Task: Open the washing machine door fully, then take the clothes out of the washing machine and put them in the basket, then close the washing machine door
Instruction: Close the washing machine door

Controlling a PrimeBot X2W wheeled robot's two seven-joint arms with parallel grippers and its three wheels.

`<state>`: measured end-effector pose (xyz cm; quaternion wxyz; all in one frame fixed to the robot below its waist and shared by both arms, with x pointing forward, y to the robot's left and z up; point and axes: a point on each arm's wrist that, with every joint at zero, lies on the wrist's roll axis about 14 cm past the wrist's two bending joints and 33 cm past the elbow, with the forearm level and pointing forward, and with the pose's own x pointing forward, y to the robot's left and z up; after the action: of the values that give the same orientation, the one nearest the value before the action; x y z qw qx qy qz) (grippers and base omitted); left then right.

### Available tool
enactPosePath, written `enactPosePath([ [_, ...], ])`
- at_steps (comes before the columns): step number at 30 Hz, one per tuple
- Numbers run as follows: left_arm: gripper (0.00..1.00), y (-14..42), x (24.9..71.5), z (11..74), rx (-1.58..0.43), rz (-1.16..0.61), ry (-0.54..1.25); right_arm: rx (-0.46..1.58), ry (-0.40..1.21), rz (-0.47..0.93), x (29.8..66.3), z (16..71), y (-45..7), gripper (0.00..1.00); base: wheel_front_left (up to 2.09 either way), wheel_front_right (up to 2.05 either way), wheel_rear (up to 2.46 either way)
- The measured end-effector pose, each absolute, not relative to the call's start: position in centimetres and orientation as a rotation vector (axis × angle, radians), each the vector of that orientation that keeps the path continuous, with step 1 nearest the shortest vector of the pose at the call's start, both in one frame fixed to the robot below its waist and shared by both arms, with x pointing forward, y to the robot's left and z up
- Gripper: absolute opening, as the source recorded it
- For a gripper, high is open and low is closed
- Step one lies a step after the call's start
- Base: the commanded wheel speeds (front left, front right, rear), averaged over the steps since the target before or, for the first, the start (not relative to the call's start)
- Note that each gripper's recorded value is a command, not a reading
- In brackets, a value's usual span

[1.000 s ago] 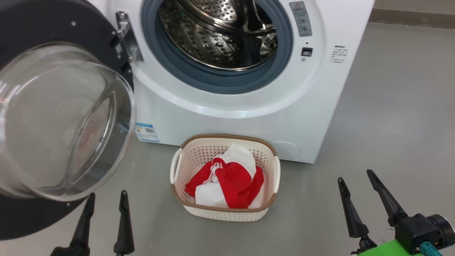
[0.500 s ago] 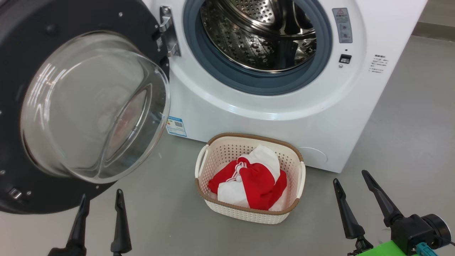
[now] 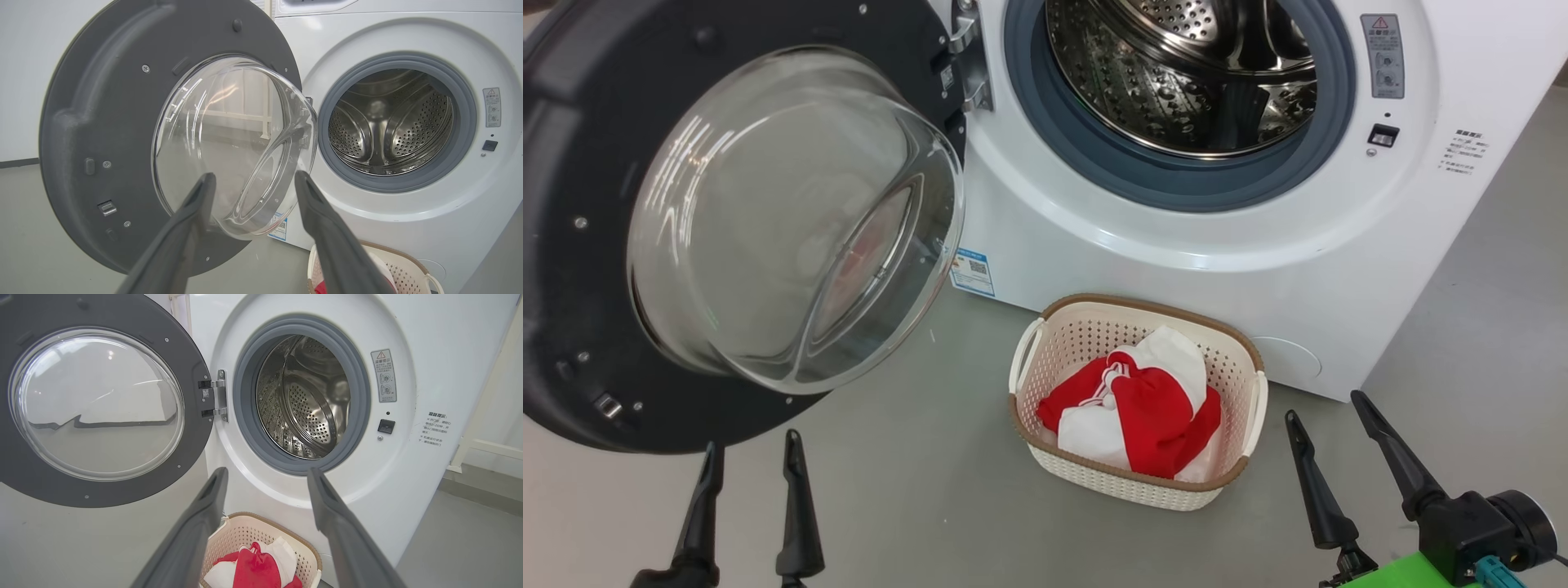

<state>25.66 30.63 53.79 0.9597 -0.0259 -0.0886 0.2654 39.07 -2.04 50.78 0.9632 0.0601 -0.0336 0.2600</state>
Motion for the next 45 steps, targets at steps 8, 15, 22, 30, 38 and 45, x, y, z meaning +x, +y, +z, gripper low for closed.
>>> enactPosePath([
  [8,1.00,30.8,25.5,53.9,-0.048,0.550,-0.181,0.124,-0.065,0.536,39.2,50.7,-1.7,1.00,0.00,0.00,0.00],
  [15,0.00,30.5,25.6,54.3,-0.041,0.541,-0.196,0.121,-0.073,0.535,39.1,51.0,-1.8,1.00,0.00,0.00,0.00],
  [22,0.00,31.7,24.8,57.7,0.006,0.590,-0.299,0.118,-0.075,0.533,39.0,51.1,-1.8,1.00,0.00,0.00,0.00],
  [30,0.00,34.8,23.0,62.5,-0.049,0.669,-0.482,0.114,-0.086,0.527,38.8,51.5,-2.1,1.00,0.00,0.00,0.00],
  [38,0.00,38.6,22.4,66.3,-0.290,0.695,-0.699,0.110,-0.087,0.524,38.7,51.6,-2.2,1.00,0.00,0.00,0.00],
  [45,0.00,43.0,22.8,67.0,-0.606,0.717,-0.799,0.108,-0.092,0.511,38.5,51.8,-2.7,1.00,0.00,0.00,0.00],
])
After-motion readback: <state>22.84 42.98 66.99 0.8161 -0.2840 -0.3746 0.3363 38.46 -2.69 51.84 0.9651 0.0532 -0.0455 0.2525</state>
